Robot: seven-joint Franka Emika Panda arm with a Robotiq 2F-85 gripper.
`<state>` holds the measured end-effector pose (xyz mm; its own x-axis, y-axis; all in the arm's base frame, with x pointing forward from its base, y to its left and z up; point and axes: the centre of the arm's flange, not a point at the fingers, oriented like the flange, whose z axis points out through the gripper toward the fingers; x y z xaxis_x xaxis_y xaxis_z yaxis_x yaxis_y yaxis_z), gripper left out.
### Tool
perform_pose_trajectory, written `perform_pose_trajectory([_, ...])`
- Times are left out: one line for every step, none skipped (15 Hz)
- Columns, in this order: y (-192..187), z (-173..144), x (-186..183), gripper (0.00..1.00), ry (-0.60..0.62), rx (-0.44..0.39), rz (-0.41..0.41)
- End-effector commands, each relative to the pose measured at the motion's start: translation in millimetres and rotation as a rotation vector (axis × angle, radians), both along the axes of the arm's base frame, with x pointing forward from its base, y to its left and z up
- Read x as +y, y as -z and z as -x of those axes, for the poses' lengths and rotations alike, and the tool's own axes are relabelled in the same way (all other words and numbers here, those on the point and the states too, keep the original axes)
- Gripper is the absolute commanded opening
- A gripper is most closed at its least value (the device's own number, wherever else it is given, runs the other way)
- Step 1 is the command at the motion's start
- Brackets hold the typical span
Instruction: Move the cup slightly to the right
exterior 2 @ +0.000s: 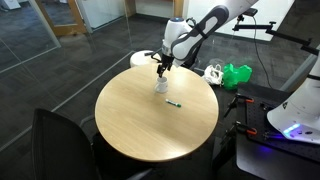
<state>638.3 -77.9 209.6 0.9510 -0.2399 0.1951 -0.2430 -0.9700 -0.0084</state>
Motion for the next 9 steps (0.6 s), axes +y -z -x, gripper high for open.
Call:
perform_pose_trajectory([-37,58,36,1.00,-0.047,0.078,-0.010])
perform_pose_trajectory([-40,68,44,1.00,-0.054,0.099,-0.005])
perform_pose_trajectory([-44,76,51,1.00,-0.063,0.115,0.000])
perform_pose_trajectory([-47,84,57,1.00,-0.071,0.126,0.004])
perform_pose_trajectory([-50,91,61,1.00,-0.074,0.140,0.008])
perform_pose_trajectory([-51,97,66,1.00,-0.082,0.148,0.010])
perform_pose_trajectory([-53,103,69,1.00,-0.090,0.158,0.013])
perform_pose_trajectory([-55,107,71,1.00,-0.099,0.168,0.017])
perform_pose_trajectory([-55,111,73,1.00,-0.104,0.176,0.018])
